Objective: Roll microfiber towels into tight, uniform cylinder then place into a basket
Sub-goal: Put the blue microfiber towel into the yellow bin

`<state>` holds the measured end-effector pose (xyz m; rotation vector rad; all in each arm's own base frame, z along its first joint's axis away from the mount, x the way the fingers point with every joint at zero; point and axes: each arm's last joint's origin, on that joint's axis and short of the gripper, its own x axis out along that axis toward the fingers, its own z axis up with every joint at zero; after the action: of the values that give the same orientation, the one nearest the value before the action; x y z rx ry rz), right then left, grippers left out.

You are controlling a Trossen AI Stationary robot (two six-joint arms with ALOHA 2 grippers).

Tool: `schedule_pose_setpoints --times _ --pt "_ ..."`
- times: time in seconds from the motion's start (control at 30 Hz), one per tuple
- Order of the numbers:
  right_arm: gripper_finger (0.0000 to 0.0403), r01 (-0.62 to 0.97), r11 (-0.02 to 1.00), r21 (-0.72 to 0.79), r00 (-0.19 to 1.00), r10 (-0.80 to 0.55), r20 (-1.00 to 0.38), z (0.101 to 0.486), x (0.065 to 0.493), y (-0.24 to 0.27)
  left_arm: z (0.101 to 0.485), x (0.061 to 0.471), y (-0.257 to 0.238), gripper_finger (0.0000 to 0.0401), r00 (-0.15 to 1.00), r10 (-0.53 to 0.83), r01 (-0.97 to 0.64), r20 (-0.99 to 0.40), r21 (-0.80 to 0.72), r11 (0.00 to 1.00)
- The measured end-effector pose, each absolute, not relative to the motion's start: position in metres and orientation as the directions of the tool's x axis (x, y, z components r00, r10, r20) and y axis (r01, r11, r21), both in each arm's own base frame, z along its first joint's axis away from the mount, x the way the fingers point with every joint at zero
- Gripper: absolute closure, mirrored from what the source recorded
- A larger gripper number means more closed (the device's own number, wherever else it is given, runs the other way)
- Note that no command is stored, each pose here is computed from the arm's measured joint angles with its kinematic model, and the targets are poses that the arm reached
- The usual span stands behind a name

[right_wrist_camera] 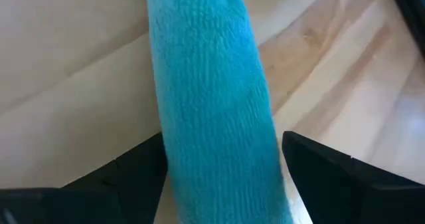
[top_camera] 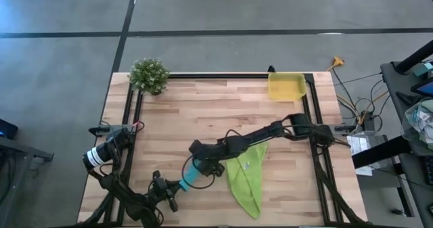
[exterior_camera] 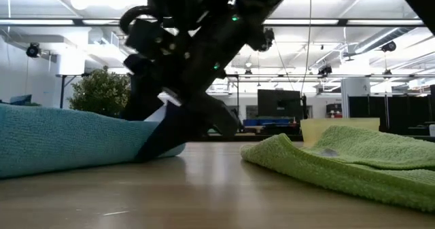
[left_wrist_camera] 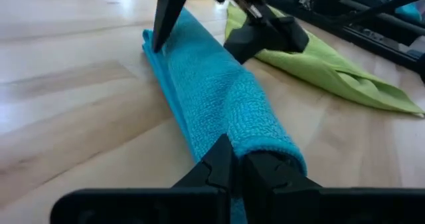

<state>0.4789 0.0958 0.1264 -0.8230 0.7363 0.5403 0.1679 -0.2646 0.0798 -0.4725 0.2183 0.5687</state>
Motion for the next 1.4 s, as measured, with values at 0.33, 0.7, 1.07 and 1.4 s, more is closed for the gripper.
schedule_pose_setpoints --times 0.33,0.7,1.07,1.4 --pt "0.0164 -0.679 0.592 -0.435 0.611 0.126 -0.782 0.137 0.489 0.100 0.079 0.168 -0.266 0.0401 0.828 0.458 -0.555 -0.323 -0.363 0.748" --pt "0.0250 -0.707 0.552 -0.443 0.588 0.110 -0.802 0.128 0.488 0.110 0.082 0.170 -0.271 0.0401 0.831 0.448 -0.537 -0.330 -0.267 0.800" --pt "0.0383 -0.690 0.597 -0.408 0.557 0.080 -0.826 0.132 0.490 0.094 0.092 0.167 -0.269 0.0314 0.794 0.441 -0.518 -0.418 -0.085 0.851" --pt "0.0388 -0.567 0.811 -0.144 0.319 0.055 -0.946 0.166 0.480 0.010 0.154 0.157 -0.260 0.0238 0.831 0.373 -0.385 -0.413 0.058 0.921"
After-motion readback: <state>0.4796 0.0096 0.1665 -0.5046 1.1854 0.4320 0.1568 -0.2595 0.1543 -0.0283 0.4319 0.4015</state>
